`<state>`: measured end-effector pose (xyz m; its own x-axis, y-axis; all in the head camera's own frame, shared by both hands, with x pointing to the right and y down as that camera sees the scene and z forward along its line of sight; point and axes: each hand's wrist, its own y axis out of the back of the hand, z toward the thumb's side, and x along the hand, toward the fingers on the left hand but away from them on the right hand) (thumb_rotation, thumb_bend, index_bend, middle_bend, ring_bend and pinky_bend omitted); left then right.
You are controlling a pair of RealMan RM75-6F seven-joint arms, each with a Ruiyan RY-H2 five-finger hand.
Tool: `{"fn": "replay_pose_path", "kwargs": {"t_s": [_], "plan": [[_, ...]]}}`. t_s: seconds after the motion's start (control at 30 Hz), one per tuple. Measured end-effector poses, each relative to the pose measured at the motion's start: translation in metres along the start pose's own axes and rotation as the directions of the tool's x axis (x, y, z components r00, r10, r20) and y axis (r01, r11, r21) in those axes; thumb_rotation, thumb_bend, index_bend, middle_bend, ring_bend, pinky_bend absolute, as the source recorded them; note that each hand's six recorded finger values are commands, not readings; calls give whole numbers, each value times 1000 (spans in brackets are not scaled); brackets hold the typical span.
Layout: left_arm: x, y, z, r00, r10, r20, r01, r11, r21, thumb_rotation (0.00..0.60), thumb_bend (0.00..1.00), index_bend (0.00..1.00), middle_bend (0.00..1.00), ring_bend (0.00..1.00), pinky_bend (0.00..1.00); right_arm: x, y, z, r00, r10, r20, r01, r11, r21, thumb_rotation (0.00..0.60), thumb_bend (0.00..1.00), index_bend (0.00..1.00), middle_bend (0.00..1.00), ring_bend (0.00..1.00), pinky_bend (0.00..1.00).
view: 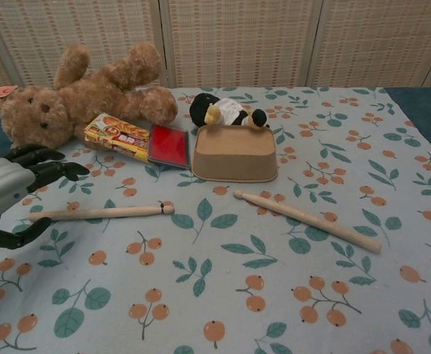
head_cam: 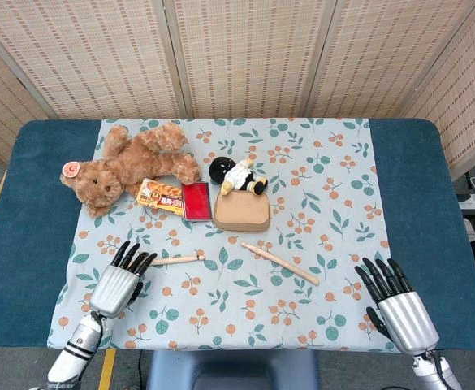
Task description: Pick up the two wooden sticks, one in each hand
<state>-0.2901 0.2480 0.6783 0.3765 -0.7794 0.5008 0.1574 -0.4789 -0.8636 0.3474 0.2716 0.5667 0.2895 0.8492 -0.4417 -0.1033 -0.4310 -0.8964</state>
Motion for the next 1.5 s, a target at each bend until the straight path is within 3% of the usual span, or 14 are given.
{"fn": "replay_pose_path", "kwargs": {"t_s": [0.27, 0.57, 0.83, 1.27, 1.5], "plan": [[28, -16, 21, 999, -38, 5, 37, 997, 70, 600, 475, 178, 216, 121, 55, -8, -9, -5, 1000, 25, 14, -26, 1000, 17, 600, 314, 0, 0, 0, 0], [47, -36, 18, 995, -85, -52, 91, 987, 129, 600, 452, 212, 269, 137, 55, -10, -9, -10, 999, 38, 26, -38, 999, 31, 600, 313, 0, 0, 0, 0], [52, -39, 18, 995, -78, -62, 88, 979, 182, 600, 451, 356, 419, 206, 59, -9, -10, -11, 999, 46, 27, -47, 998, 42, 600, 314, 0, 0, 0, 0], [55, -45, 14, 995, -65, -77, 81, 970, 228, 600, 452, 482, 518, 246, 66, -9, -11, -15, 997, 60, 47, -62, 997, 51, 600, 313, 0, 0, 0, 0], [54, -42, 12, 997, -43, -70, 58, 973, 225, 600, 454, 635, 675, 307, 71, -11, -11, -14, 997, 61, 51, -64, 996, 56, 600, 313, 0, 0, 0, 0]]}}
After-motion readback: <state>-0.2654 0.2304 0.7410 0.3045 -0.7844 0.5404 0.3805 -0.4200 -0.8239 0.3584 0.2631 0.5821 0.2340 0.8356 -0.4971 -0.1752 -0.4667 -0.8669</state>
